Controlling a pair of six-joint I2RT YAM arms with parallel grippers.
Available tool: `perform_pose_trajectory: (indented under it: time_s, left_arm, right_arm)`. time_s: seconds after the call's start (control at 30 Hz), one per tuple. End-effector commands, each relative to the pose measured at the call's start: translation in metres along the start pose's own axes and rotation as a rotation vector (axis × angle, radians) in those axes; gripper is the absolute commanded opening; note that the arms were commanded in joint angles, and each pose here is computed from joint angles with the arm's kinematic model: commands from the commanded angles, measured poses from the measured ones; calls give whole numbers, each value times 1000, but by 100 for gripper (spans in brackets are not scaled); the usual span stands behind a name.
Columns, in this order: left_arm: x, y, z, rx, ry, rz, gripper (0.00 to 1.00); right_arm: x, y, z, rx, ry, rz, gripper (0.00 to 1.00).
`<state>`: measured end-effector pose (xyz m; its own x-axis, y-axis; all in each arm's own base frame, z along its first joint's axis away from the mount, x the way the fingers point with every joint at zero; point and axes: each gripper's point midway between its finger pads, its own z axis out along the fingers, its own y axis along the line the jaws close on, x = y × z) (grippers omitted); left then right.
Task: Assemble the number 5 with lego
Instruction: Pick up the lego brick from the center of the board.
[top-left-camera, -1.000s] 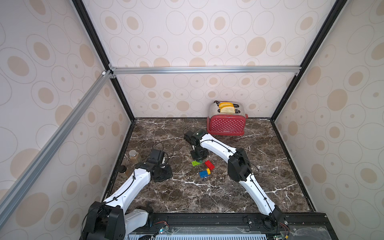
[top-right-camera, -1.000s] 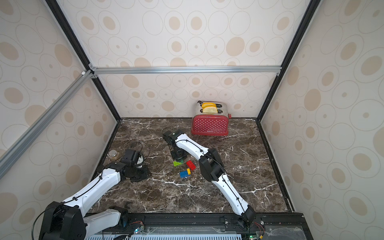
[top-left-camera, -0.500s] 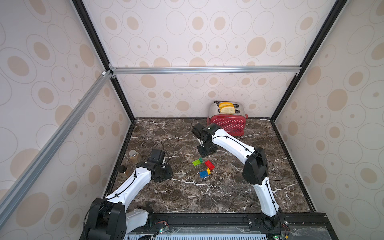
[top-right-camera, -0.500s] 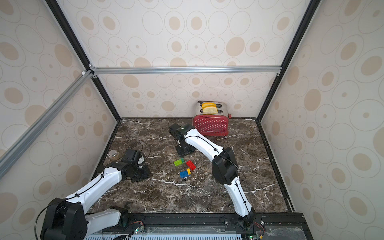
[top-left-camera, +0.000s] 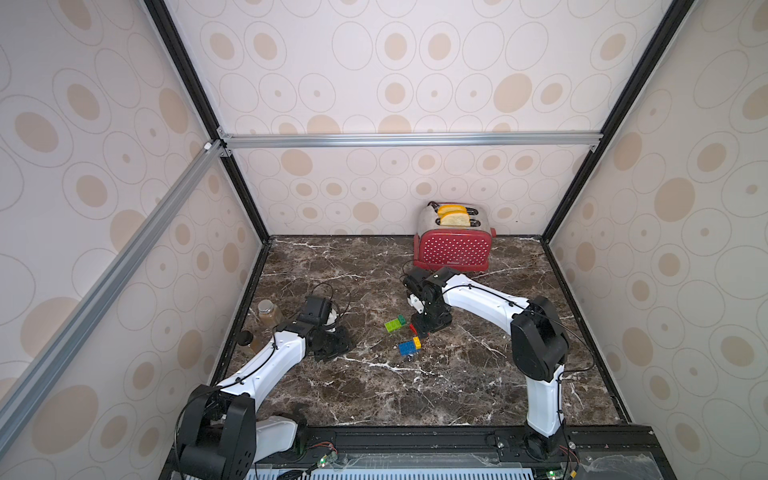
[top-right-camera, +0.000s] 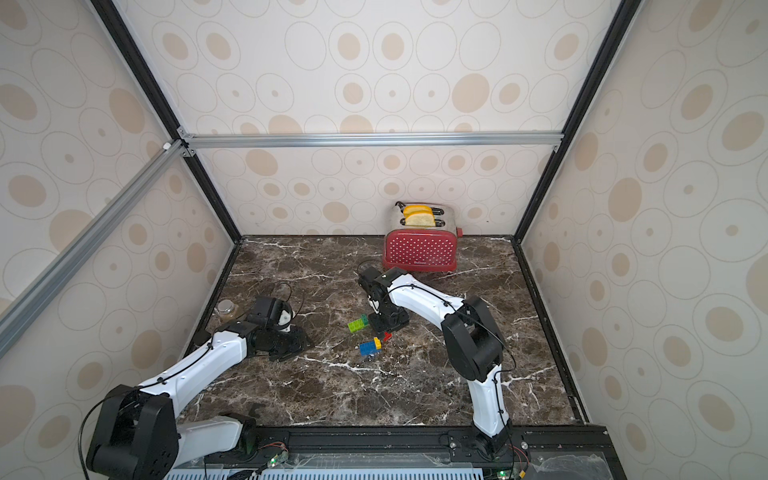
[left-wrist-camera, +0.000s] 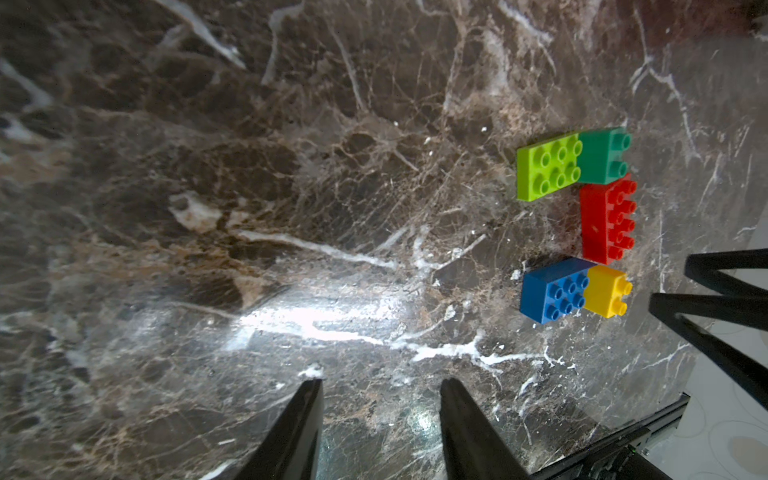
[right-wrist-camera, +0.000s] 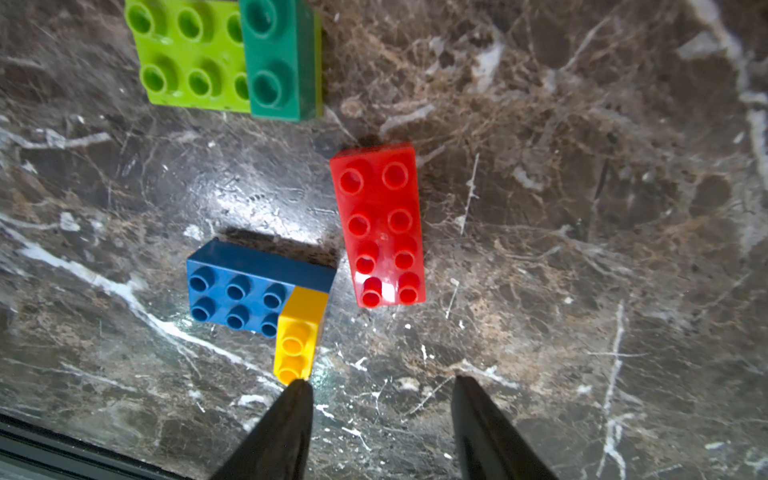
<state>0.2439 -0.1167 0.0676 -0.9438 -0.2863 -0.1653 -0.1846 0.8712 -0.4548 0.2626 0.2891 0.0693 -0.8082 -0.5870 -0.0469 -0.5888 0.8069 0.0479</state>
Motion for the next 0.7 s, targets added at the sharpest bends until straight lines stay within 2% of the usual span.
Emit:
perform_pose_trajectory:
  time_s: [0.0, 0.67]
  left_arm:
    - [-2, -6, 0, 25, 6, 8, 48]
    - [4, 3, 7, -6, 27, 8, 48]
  right_arm:
    - [-10, 3, -10, -46, -62, -8, 59]
    - [-25, -4, 29, -72, 12, 17, 60]
